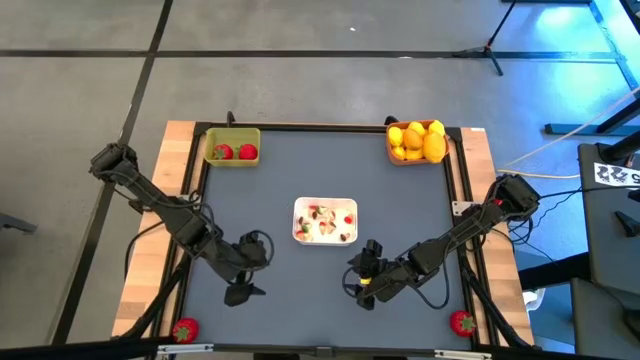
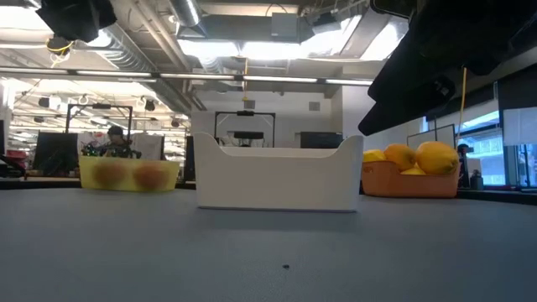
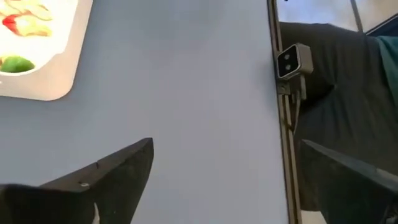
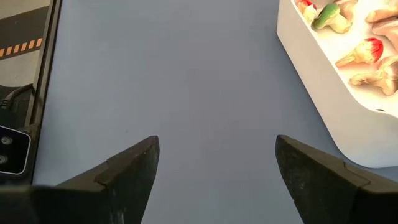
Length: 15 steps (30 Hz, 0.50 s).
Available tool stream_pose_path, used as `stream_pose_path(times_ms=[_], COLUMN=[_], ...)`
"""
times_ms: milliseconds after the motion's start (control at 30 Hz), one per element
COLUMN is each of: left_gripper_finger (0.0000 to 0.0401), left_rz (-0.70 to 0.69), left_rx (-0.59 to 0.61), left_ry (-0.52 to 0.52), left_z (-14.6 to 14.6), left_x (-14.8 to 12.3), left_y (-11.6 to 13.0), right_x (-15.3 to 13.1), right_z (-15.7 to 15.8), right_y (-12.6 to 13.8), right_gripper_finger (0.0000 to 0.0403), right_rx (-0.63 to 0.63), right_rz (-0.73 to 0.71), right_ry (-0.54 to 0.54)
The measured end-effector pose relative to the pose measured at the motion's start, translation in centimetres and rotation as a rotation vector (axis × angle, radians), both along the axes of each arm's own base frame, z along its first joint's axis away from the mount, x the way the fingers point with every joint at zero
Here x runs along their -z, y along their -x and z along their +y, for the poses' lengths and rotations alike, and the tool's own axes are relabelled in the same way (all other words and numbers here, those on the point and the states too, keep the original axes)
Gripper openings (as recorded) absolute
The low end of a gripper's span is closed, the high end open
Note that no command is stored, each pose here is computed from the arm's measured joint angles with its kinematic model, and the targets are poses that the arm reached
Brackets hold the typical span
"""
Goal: Sort produce into baskets
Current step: Put the red tomato into the yellow bin
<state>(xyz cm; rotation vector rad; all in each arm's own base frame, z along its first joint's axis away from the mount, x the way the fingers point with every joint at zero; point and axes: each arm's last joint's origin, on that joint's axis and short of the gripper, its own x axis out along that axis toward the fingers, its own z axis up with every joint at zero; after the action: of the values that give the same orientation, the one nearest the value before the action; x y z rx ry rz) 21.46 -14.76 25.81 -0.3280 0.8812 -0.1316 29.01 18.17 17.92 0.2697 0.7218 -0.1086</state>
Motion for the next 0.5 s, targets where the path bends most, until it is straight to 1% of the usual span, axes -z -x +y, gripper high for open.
stream_pose_path(times_ms=[100, 200, 267, 500], left_gripper_finger=[0.0374, 0.0368, 0.0368, 0.0368], left_rz=[0.002, 0.036, 0.049, 0.131], left_rx=[-0.026, -0.065, -0.071, -0.107], left_ry=[0.028, 0.112, 0.133, 0.216], left_z=[0.0, -0.2, -0.3, -2.0], left_x=[-0.1, -0.1, -0.1, 0.1], left_y=[0.0, 0.0, 0.1, 1.7], right_x=[0.0, 0.0, 0.0, 0.0], right_z=[0.0, 0.0, 0.0, 0.0], right_y=[0.0, 0.0, 0.0, -0.1], right_gripper_finger=[0.0319, 0.0319, 0.0319, 0.0319], right_rx=[0.0, 0.001, 0.002, 0.006], right_rz=[0.0, -0.002, -0.004, -0.009], right_ry=[0.0, -0.002, -0.001, 0.0])
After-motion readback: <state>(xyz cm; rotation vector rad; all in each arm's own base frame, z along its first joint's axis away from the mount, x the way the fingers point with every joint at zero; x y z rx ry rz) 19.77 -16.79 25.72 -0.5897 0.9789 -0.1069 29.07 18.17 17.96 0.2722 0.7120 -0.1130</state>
